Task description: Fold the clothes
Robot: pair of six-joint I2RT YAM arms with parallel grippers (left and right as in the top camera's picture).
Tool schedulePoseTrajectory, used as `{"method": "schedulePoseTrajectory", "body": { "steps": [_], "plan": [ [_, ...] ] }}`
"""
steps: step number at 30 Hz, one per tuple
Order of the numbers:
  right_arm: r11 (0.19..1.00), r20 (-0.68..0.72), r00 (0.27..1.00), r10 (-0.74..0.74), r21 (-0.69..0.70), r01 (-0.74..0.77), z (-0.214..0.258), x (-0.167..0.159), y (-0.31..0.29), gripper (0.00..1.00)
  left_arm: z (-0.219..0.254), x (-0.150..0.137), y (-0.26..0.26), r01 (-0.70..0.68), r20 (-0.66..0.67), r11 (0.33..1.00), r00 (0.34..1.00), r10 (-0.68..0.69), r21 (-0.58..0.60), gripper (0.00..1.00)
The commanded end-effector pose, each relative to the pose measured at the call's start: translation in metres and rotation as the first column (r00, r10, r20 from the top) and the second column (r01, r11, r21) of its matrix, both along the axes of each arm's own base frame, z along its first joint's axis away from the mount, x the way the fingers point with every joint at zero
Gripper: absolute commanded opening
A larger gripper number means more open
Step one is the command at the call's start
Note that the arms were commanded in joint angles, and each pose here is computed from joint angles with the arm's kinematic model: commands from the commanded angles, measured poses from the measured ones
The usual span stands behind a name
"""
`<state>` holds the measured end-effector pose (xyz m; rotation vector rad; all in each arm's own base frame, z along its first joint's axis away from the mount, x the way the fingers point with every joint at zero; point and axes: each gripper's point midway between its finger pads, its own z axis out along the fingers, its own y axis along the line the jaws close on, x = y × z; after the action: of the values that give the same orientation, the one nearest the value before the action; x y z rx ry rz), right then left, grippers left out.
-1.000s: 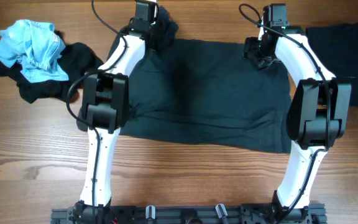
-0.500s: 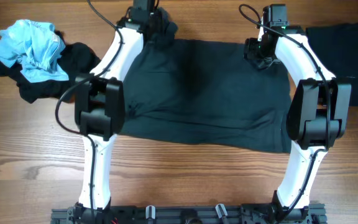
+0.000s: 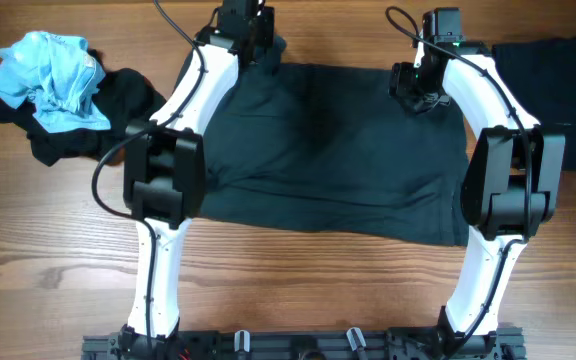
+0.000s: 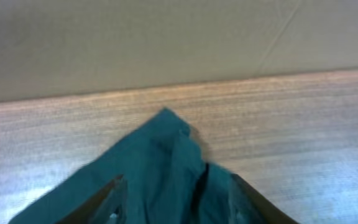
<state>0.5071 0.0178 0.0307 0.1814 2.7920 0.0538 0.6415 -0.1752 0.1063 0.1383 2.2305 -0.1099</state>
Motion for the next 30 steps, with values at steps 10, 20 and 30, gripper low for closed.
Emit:
{"method": "schedulePoseTrajectory", "body": {
  "steps": [10,20,30],
  "plan": [
    [1.000,-0.020,1.000,-0.017,0.025,0.017,-0.003,-0.002,0.002,0.77,-0.063,0.019,-0.007,0.045,0.021,0.999,0.999,-0.044,-0.021,0.60],
    [1.000,-0.021,1.000,-0.017,0.025,0.017,-0.003,-0.002,0.002,0.77,-0.097,0.020,-0.008,0.045,0.000,0.999,0.999,-0.045,-0.017,0.56],
    [1.000,-0.019,1.000,-0.015,0.023,0.015,-0.003,-0.001,0.002,0.77,-0.087,0.028,-0.006,0.009,0.050,1.000,0.999,-0.008,-0.029,0.04]
  ]
}}
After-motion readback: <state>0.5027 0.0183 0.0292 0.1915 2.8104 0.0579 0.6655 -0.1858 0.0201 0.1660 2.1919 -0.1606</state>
